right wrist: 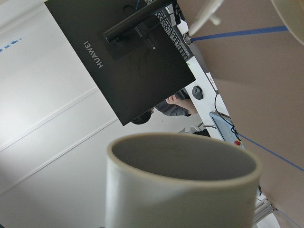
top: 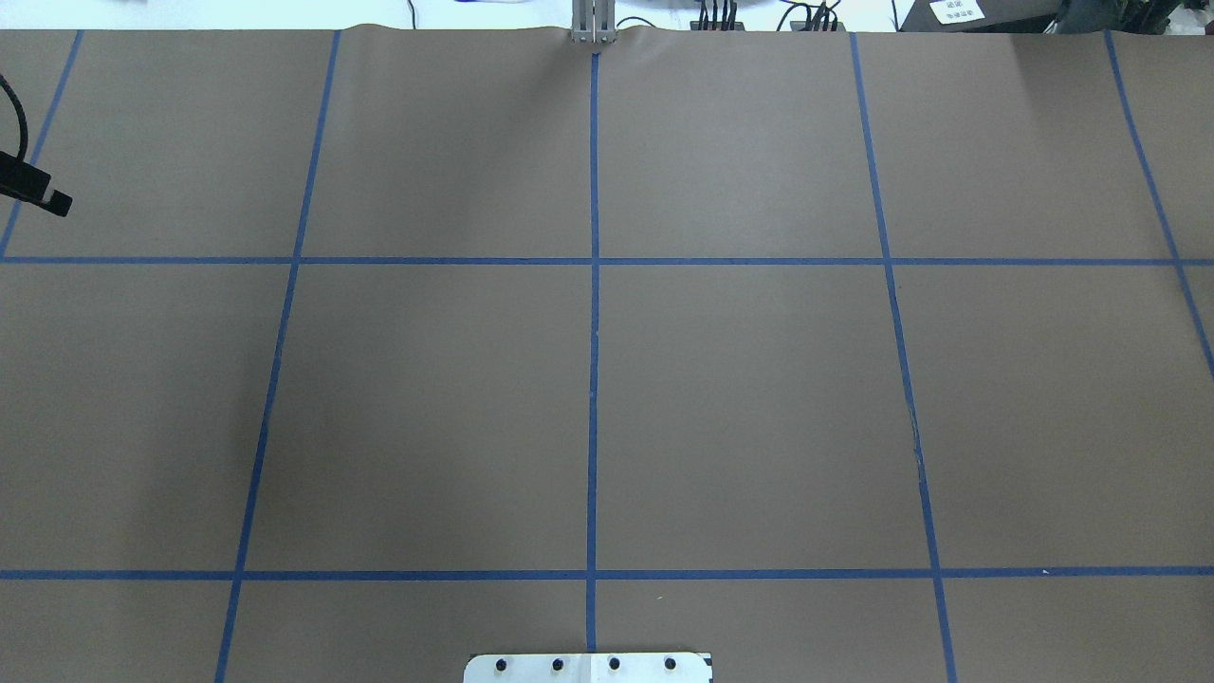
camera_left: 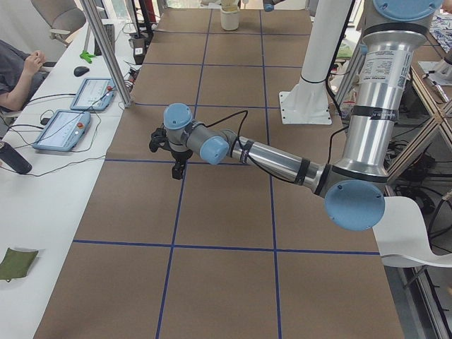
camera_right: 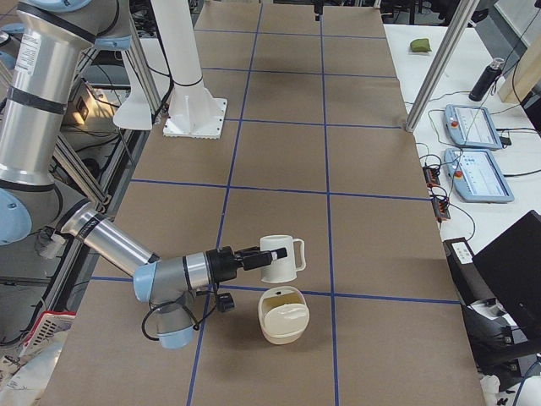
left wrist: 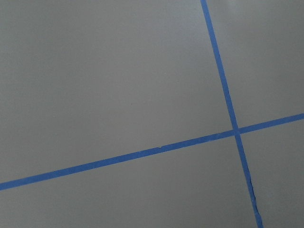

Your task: Left arm hands cup to right arm to dump lemon

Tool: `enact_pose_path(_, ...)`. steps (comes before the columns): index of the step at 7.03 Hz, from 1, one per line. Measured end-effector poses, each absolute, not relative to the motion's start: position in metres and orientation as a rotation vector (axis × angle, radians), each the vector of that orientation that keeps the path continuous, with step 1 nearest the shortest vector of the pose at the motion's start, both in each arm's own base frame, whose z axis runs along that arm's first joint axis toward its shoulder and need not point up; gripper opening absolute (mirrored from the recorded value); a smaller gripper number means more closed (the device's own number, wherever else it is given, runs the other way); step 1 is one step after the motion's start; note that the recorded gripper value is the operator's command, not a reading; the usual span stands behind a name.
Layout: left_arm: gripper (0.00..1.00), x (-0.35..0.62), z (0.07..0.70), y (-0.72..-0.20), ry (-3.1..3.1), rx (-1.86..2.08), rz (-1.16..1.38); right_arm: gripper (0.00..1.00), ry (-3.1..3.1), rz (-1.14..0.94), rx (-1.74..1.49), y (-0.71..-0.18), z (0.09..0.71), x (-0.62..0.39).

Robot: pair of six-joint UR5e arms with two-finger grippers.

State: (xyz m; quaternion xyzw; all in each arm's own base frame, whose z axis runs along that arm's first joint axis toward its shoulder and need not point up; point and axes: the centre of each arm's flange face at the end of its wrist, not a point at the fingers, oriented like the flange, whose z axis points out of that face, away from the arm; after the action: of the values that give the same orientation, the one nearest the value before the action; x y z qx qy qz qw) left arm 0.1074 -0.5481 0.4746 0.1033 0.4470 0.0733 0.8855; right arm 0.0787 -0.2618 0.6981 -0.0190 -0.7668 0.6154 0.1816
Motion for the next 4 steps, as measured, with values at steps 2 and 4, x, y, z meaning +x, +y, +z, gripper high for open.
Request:
enact_pose_path(2,1.0,0.108,0.475,-0.548,0.929,0.213,0.152,0.28,-2.162,1.682,0.031,-0.269,0.692,0.079)
enact_pose_path(4,1.0,0.108,0.476,-0.547,0.929,0.21,0.151,0.24,-2.097,1.5,0.286,-0.281,0.678,0.076)
